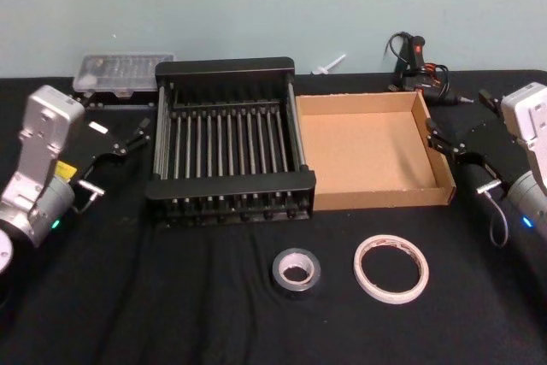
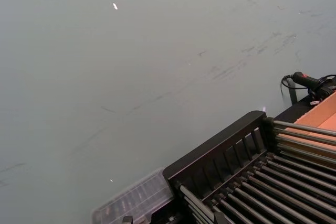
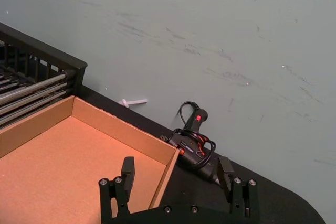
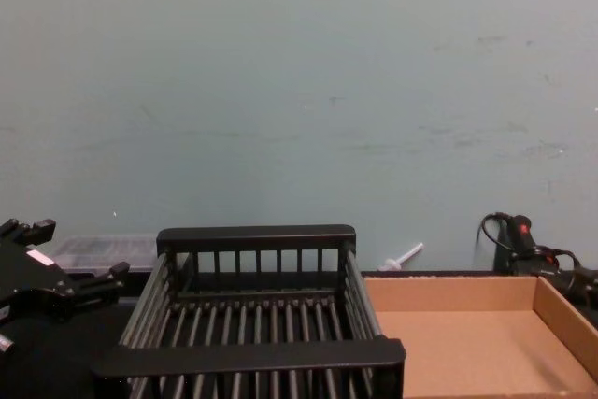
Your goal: Pick up the white tape and place it into the black box , Pick up the silver tape and place it into the brown box.
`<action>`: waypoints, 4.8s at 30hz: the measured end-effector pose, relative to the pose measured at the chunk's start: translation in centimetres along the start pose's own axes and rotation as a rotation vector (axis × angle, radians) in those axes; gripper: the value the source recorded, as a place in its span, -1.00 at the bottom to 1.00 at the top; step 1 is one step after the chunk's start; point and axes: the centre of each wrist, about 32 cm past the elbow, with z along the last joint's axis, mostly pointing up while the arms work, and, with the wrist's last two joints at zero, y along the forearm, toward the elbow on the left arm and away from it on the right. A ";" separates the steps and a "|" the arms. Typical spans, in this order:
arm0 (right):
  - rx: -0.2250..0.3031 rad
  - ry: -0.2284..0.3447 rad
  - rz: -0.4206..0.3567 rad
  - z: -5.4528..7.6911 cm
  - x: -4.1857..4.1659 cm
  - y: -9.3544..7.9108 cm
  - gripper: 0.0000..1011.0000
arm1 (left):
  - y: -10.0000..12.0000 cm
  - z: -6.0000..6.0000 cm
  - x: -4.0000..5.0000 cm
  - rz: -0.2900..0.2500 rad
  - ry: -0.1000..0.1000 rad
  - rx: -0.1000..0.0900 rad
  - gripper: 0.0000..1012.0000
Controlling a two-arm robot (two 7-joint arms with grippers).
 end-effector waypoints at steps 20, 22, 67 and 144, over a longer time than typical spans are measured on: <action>-0.004 0.052 0.034 0.4 -0.31 -1.7 0.98 | 0.0 0.0 0.00 0.000 0.000 0.000 0.98; -0.012 0.068 0.045 0.5 -0.47 -2.3 0.98 | 0.0 0.0 0.00 0.000 0.000 0.000 0.98; -0.297 0.232 0.253 1.3 -3.90 -8.9 0.98 | 0.0 0.0 0.00 0.000 0.000 0.000 0.98; -0.354 0.244 0.300 0.5 -4.83 -8.8 -0.73 | 0.0 0.0 0.00 0.000 0.000 0.000 0.98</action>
